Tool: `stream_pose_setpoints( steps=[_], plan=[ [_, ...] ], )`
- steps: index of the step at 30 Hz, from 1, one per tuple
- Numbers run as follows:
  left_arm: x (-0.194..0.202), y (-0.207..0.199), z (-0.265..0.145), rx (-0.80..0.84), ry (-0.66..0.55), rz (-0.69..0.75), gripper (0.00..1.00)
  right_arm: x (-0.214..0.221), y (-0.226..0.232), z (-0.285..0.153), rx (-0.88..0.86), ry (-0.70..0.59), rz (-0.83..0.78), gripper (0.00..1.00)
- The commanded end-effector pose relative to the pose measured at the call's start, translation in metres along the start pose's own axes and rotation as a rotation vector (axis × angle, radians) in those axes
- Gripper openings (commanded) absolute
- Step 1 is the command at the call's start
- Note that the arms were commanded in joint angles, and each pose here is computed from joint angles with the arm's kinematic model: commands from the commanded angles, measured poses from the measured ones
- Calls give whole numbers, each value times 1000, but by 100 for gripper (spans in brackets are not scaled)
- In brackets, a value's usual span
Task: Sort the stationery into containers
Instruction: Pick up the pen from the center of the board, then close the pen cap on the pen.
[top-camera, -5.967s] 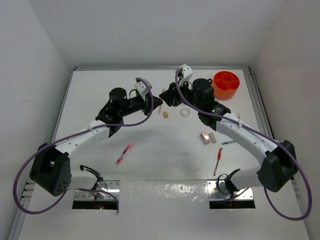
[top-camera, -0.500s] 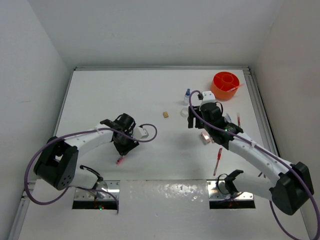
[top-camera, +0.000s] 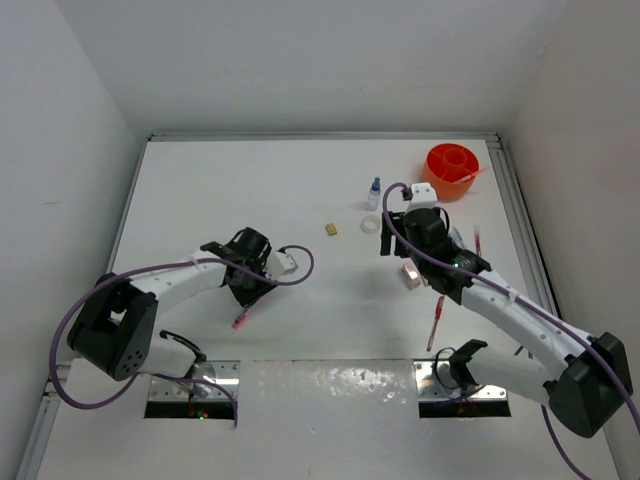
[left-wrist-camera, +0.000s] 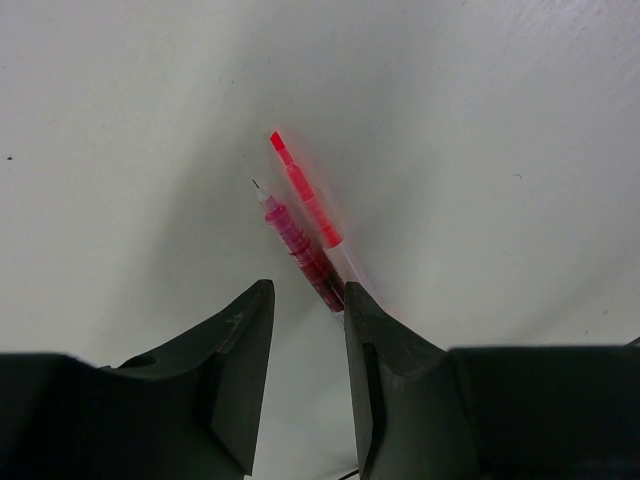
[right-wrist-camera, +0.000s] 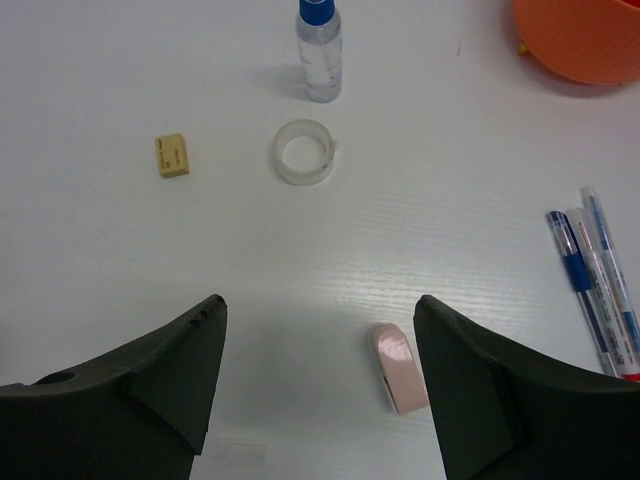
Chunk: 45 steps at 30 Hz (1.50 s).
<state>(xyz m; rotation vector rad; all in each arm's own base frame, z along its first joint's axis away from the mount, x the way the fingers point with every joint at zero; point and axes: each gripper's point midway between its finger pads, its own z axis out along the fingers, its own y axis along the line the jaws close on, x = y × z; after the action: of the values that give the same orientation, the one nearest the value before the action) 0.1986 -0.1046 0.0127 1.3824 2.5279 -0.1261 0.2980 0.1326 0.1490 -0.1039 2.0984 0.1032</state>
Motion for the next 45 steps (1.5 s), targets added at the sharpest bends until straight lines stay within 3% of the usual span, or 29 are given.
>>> stream_pose_setpoints(
  steps=[1, 16, 21, 22, 23, 24, 27, 32, 39, 45],
  plan=[
    [-6, 3, 1, -21, -25, 15, 32, -6, -6, -4, 28, -31, 0, 74],
    [11, 10, 15, -78, 20, -2, 29, -13, -13, -10, 49, -63, -23, 74],
    [14, 19, 15, -112, 37, -8, 18, -15, -12, -11, 45, -68, -24, 74],
    [15, 17, 16, -103, 41, -3, 14, -14, -13, -10, 46, -66, -22, 74],
    [15, 15, 17, -86, 38, 4, 3, -13, -11, -10, 37, -66, -19, 74],
    [14, 15, 17, -85, 38, 7, 0, -12, -9, -10, 27, -62, -16, 74],
    [1, 21, 12, -104, 4, 1, 0, 1, -2, -9, -12, -9, -31, 74],
    [-51, 48, -21, -168, -116, -51, 0, 26, 4, -12, -36, 139, -43, 75],
    [-106, 58, -92, -229, -372, -78, 0, 46, 23, -30, -77, 239, 202, 69],
    [-148, 34, -153, -183, -724, 21, 0, 94, 25, -36, -144, 375, -165, 68]
  ],
)
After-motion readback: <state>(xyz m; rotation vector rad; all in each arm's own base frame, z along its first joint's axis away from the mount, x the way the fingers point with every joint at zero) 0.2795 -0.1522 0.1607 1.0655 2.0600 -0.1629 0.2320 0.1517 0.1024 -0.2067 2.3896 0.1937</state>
